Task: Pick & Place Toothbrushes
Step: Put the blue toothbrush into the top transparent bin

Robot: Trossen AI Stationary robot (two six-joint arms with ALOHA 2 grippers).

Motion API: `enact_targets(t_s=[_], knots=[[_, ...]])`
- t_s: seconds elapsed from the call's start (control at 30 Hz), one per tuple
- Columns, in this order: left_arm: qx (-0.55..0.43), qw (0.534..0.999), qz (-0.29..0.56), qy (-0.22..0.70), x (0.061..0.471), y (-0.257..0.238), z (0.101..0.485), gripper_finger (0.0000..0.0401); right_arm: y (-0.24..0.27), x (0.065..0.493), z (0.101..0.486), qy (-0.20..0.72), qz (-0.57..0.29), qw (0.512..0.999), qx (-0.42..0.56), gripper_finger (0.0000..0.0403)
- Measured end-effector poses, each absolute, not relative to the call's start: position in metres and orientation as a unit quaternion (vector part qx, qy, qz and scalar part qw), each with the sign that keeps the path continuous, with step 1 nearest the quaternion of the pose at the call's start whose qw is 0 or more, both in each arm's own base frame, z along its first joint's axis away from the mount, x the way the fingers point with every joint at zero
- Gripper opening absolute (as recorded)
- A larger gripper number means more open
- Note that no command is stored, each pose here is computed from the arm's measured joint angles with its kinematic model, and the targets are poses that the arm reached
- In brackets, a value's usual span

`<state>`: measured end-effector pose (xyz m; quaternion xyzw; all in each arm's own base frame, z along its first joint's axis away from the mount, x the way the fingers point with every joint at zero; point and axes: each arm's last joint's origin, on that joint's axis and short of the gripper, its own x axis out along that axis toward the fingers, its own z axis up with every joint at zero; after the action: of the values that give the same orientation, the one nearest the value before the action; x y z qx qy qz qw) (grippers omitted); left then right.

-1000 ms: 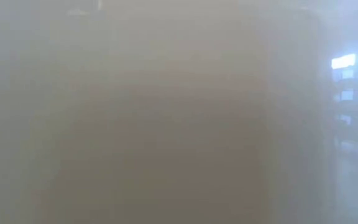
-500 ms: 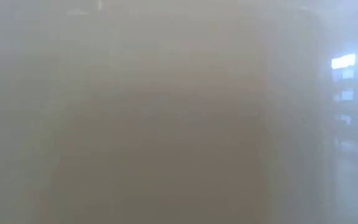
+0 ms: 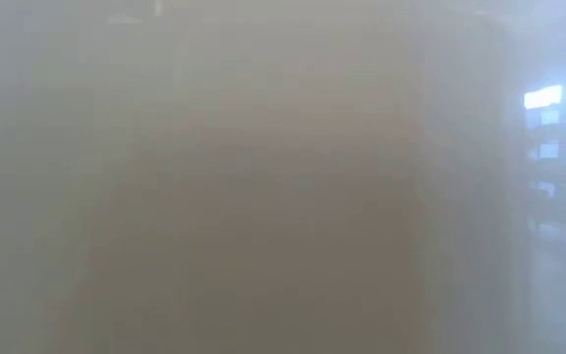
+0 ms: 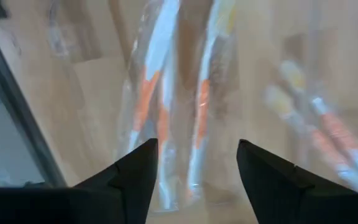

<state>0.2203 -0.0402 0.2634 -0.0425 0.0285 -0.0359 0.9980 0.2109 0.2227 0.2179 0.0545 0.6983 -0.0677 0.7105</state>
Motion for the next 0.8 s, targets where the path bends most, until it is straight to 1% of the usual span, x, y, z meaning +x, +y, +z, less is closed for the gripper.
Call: enact_targets(t_s=[0.1, 0.27, 0.43, 0.63, 0.8], knots=[[-0.042, 0.998, -0.036, 0.029, 0.22, -0.04, 0.263, 0.0095, 0.22, 0.216, 0.228, 0.684, -0.069, 0.726, 0.027, 0.0195], [-0.042, 0.998, -0.036, 0.029, 0.22, -0.04, 0.263, 0.0095, 0.211, 0.231, 0.24, 0.639, -0.075, 0.765, -0.023, 0.0167], [-0.043, 0.998, -0.037, 0.029, 0.22, -0.04, 0.263, 0.0095, 0.19, 0.252, 0.249, 0.603, -0.107, 0.789, -0.057, 0.0134], [-0.053, 0.996, -0.063, 0.031, 0.22, -0.042, 0.263, 0.0095, 0.169, 0.274, 0.26, 0.592, -0.089, 0.795, -0.097, 0.0103], [-0.065, 0.994, -0.073, 0.045, 0.22, -0.043, 0.261, 0.0095, 0.15, 0.288, 0.265, 0.571, -0.093, 0.803, -0.142, 0.0093]])
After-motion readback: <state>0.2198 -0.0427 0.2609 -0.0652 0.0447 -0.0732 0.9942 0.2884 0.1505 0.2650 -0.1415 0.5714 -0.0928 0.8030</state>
